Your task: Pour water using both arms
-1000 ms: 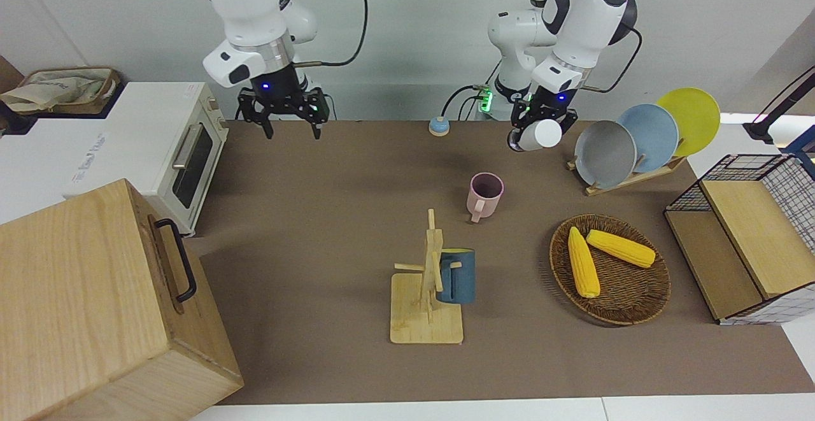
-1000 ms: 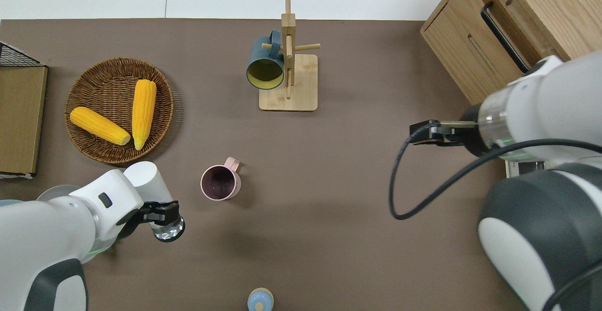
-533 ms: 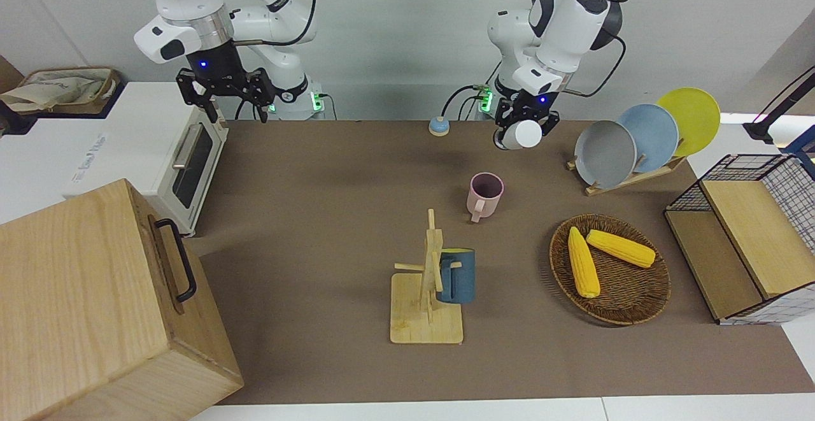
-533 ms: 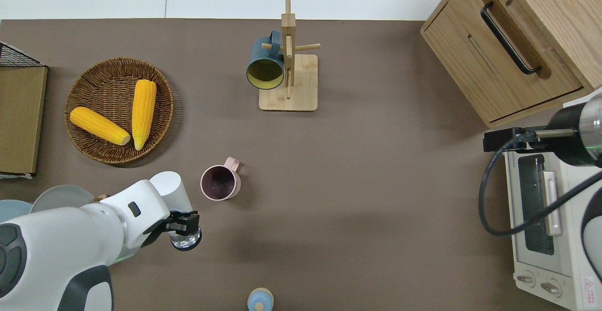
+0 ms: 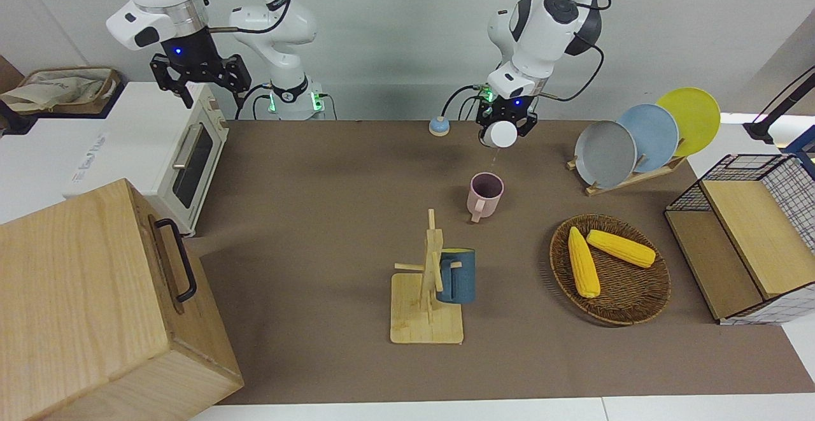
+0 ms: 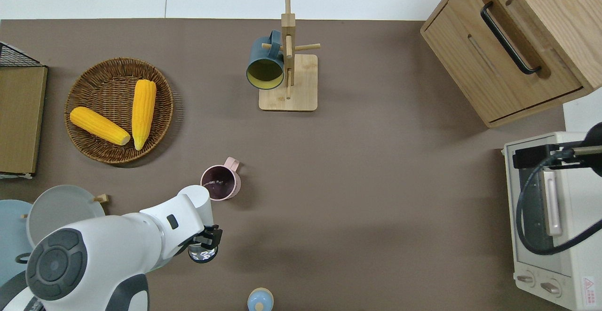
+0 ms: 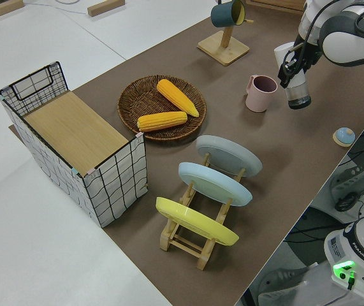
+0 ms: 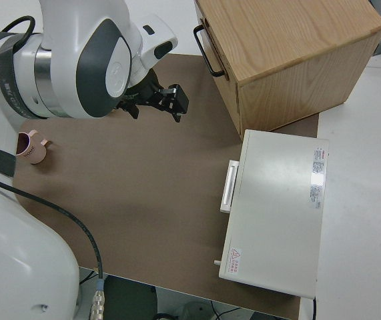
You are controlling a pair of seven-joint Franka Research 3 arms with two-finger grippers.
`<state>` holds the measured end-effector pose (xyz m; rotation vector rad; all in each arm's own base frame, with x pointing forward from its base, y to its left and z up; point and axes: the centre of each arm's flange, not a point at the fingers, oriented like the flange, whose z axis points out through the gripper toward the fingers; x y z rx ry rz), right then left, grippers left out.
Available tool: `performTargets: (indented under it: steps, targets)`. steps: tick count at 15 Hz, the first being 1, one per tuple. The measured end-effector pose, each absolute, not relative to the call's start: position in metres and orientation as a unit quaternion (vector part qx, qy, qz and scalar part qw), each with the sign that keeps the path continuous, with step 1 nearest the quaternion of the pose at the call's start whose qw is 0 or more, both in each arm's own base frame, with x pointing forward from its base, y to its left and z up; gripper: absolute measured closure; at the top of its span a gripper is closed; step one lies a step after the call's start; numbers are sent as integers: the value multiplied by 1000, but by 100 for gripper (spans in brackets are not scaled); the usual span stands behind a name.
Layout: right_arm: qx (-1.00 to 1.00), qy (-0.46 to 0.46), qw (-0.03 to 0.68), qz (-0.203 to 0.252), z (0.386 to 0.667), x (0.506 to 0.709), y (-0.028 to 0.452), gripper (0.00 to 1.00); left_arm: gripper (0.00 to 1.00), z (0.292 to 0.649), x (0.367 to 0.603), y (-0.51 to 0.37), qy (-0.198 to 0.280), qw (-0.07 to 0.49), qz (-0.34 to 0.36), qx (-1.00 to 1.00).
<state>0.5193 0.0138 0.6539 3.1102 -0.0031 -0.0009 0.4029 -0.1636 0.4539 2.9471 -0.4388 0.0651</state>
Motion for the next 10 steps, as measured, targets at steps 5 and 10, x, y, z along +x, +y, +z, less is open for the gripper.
performTargets:
  steps: [5, 10]
  targets:
    - [1000, 16, 16, -1, 653, 519, 31, 0, 37, 440, 406, -168, -146, 81, -7, 986]
    - [1000, 19, 15, -5, 648, 523, 34, 0, 37, 438, 419, -173, -135, 87, -27, 987]
